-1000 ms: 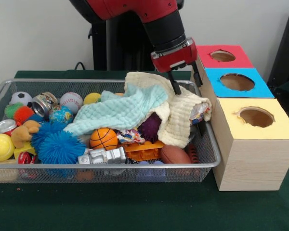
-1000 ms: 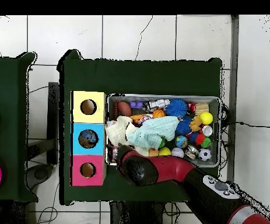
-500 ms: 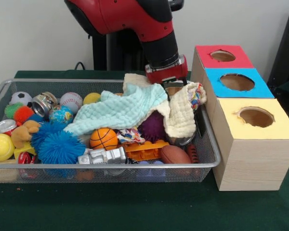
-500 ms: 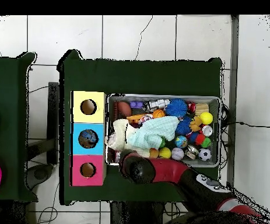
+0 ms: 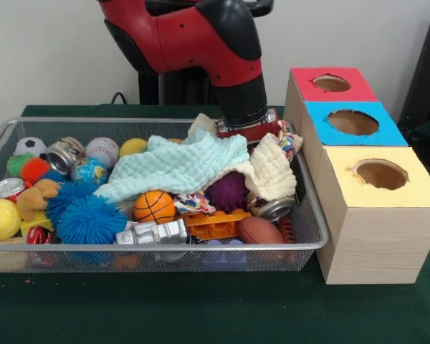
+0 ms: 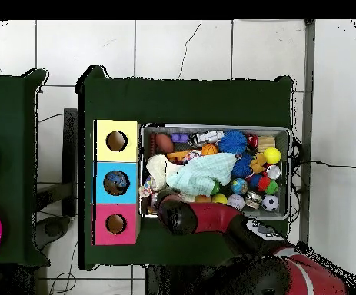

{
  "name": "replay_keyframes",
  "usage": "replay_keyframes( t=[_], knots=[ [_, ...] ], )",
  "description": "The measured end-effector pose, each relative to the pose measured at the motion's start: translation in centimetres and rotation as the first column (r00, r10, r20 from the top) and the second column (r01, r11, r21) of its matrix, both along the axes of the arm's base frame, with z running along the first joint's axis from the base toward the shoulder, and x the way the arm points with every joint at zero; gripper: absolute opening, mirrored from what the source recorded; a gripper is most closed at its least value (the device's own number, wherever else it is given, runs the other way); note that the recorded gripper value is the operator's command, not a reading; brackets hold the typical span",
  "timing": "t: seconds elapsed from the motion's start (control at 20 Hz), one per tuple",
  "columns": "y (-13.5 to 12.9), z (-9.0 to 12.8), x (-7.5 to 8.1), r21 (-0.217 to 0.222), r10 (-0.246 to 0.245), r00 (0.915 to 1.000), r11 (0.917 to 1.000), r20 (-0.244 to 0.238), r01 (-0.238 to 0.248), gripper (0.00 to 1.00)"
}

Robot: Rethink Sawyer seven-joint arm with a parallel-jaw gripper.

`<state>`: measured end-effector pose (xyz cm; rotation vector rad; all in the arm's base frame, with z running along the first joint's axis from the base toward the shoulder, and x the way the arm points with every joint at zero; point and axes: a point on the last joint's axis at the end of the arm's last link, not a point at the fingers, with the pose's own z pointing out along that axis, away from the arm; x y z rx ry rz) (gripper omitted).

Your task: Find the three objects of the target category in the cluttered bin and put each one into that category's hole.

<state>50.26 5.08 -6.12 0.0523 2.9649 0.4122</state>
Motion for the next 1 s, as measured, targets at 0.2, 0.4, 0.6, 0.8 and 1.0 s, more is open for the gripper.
replay_keyframes(
  t=[0.2,0.4,0.6,0.8,1.0],
  knots=[
    [0.4,-0.2,-0.7,-0.053,0.048,0.9946,0.9976,0.092,-0.044,1.0],
    [0.5,-0.5,-1.3,-0.106,0.091,0.9784,0.9918,0.186,-0.072,1.0],
    [-0.5,-0.9,-1.2,-0.162,0.105,0.9391,0.9853,0.327,-0.054,1.0],
    [-2.7,-1.4,-0.6,-0.214,0.108,0.887,0.9768,0.449,-0.011,1.0],
    [-4.4,-1.7,-0.7,-0.261,0.13,0.8724,0.9654,0.471,-0.004,1.0]
  ],
)
